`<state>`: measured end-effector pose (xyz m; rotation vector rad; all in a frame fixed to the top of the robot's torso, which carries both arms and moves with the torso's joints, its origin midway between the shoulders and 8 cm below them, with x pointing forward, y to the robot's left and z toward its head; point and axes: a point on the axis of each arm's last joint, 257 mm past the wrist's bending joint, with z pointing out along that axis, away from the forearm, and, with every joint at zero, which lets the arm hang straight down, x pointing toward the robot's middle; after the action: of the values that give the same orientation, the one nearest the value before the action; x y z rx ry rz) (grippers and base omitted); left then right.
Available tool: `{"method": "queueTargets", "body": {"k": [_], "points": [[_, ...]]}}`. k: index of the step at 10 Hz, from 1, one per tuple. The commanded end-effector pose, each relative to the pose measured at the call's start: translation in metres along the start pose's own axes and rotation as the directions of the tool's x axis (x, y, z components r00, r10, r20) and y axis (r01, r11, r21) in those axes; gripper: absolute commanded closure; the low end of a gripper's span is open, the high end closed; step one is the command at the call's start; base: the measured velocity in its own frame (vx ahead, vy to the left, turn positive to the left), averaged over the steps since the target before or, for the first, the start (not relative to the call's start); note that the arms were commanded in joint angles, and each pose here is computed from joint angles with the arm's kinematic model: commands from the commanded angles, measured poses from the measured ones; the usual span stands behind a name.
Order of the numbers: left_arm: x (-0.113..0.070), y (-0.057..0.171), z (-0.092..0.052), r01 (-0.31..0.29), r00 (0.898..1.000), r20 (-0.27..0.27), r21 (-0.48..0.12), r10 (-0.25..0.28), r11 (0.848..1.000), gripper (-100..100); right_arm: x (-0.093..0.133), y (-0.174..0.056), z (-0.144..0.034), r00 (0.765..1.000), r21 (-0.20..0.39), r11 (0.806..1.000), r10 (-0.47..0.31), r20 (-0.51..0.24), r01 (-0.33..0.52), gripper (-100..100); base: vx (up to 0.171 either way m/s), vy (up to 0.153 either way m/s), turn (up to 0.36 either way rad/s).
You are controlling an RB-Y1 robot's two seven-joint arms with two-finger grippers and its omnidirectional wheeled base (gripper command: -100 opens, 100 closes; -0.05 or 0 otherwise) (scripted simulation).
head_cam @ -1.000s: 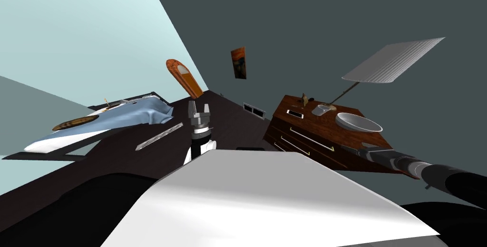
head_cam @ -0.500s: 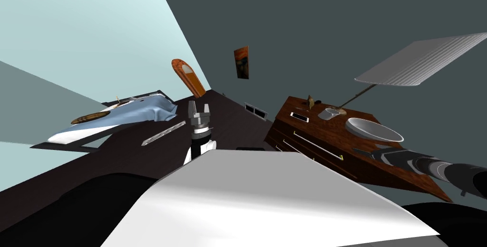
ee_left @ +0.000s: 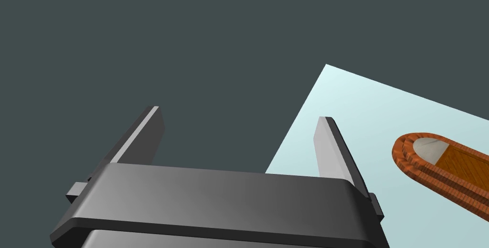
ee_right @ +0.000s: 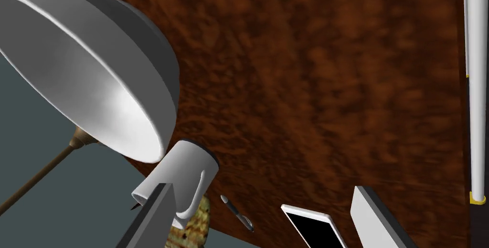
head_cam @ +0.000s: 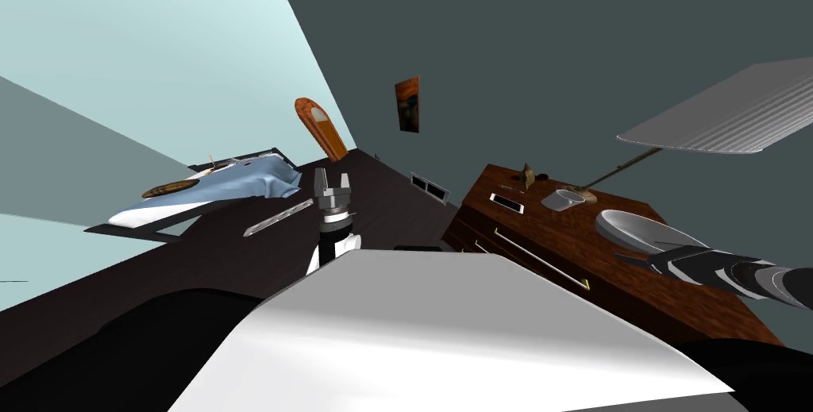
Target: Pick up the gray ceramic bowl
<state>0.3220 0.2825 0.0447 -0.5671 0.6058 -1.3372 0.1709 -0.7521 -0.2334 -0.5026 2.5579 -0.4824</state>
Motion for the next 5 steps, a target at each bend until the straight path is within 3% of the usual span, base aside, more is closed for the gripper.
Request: {"method": "queueTargets", "body": {"k": [1, 5], "points": [[0.000, 0.000, 0.000, 0.000, 1.000, 0.000, 0.000, 0.000, 1.000, 0, 0.006, -0.008, -0.004, 1.000, 0.003, 1.000, -0.020, -0.024, 0.020, -100, 0.063, -0.052, 0.047], [0.000, 0.000, 0.000, 0.000, 1.000, 0.000, 0.000, 0.000, 1.000, 0, 0.032, -0.025, -0.015, 0.982, -0.017, 0.994, -0.107, -0.155, 0.105, -100, 0.083, -0.082, 0.059]]}}
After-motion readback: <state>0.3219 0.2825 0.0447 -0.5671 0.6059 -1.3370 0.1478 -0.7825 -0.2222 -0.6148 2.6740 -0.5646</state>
